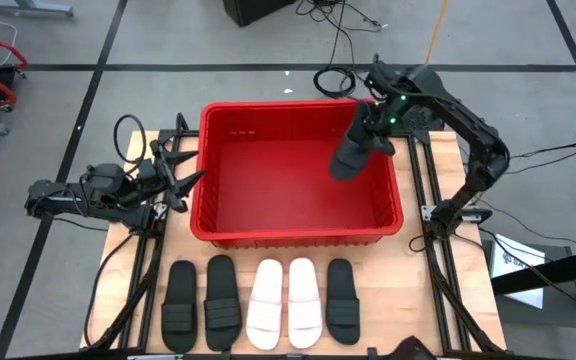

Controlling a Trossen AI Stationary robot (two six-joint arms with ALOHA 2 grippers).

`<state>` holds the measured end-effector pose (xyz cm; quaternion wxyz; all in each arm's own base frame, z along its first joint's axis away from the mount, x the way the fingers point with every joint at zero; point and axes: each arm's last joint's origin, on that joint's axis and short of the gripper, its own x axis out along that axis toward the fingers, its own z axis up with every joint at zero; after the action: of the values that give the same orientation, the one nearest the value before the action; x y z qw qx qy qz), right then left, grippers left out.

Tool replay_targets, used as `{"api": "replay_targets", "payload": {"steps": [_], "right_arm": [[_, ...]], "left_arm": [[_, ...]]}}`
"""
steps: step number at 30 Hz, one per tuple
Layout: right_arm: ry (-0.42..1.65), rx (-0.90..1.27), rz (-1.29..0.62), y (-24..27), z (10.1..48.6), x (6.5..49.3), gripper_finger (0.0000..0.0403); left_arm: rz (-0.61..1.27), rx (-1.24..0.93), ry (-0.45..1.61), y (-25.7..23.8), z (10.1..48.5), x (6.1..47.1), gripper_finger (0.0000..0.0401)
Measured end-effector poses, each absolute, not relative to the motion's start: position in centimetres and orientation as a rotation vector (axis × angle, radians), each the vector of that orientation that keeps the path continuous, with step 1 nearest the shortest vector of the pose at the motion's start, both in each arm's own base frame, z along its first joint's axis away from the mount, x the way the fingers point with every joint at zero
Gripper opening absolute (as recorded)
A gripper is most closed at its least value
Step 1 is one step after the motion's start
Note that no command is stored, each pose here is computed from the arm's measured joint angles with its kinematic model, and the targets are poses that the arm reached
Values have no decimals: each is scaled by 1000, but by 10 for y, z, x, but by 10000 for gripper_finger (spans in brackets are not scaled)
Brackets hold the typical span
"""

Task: Pick and place slides into bin
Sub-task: Put the black slide into the red container

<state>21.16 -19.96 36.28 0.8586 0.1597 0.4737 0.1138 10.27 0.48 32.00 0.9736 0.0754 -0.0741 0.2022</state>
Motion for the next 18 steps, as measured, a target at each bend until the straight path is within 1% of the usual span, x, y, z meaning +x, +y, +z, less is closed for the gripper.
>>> {"api": "replay_targets", "payload": {"steps": [4,10,18], "right_arm": [[1006,395,341,-203,347,222,4],[1095,485,400,-202,315,246,4],[1177,510,447,-194,292,250,4]], "left_arm": [[410,173,-146,5,320,103,250],[410,173,-150,5,321,103,250],[408,174,-129,5,318,103,250]]}}
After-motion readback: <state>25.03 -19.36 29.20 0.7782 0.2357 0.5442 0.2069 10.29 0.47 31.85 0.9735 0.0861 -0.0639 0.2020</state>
